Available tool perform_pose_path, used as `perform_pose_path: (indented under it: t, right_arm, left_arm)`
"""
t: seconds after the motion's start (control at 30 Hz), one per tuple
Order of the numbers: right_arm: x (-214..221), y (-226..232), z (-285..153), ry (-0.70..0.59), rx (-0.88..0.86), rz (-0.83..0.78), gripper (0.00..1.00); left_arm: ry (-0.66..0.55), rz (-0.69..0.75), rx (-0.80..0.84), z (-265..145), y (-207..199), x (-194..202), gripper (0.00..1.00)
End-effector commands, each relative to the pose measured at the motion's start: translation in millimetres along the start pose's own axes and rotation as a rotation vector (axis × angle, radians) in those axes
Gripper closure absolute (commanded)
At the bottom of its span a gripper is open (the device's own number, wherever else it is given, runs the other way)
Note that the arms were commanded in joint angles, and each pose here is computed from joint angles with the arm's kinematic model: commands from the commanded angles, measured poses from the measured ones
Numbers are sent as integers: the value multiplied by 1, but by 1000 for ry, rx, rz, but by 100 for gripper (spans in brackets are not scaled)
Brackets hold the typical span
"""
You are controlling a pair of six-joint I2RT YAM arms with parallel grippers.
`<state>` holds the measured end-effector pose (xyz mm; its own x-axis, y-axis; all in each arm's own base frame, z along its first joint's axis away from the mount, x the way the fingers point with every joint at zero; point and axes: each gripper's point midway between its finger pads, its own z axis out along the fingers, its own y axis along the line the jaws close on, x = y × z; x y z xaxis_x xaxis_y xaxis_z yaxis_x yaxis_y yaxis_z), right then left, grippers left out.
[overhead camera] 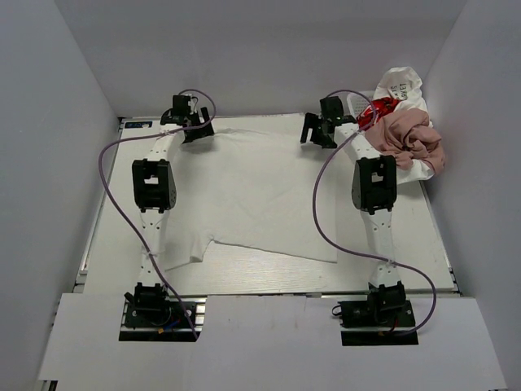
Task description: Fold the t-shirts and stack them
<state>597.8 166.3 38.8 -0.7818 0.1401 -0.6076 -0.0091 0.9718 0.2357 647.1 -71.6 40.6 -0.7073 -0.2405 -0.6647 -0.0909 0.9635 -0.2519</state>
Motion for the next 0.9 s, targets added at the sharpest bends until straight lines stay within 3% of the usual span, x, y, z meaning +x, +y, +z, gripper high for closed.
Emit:
perform_pose_path:
  t: [0.0, 0.1, 0.2, 0.27, 0.3, 0.33, 0.37, 0.4, 0.43, 0.5, 0.57, 0.7, 0.8, 0.87]
  right_arm:
    - [-37, 3, -22, -85, -75, -21, 10]
    - [-64, 19, -55, -167, -111, -95, 10]
    - [-73, 34, -106, -196, -115, -152, 10]
    - [-42, 22, -116, -145, -51, -128, 10]
    - [-48, 32, -144, -190, -65, -111, 10]
    - [-29, 26, -156, -185, -49, -84, 10]
    - [-7, 24, -167, -180, -50, -49, 10]
    - [25, 15, -160, -137, -27, -35, 10]
    - [36, 11, -164, -135, -22, -20, 10]
    - [74, 4, -183, -122, -24, 41, 10]
    - [105, -5, -197, -96, -11, 99, 10]
    - [129, -14, -216, -101, -3, 180, 10]
    - [146, -21, -223, -80, 10, 193, 10]
    - [152, -21, -227, -69, 1, 194, 10]
  left_arm:
    - [-89, 5, 51, -37, -15, -37, 0]
    - [-160, 30, 21, -91, -22, -80, 0]
    - [-144, 44, -29, -136, -16, -79, 0]
    - [-135, -5, -136, -186, 2, -64, 0]
    - [-111, -65, -160, -201, 2, -48, 0]
    - [-2, -104, -209, -200, 18, 3, 0]
    - [-50, -149, -192, -239, 13, 1, 0]
    - [-18, -180, -188, -250, 14, 22, 0]
    - [82, -259, -221, -249, 25, 75, 0]
    - [147, -348, -236, -278, 34, 134, 0]
    - [190, -442, -249, -293, 38, 173, 0]
    - [337, -556, -431, -333, 73, 273, 0]
    - [338, -633, -506, -355, 85, 302, 0]
    - [294, -692, -482, -359, 81, 302, 0]
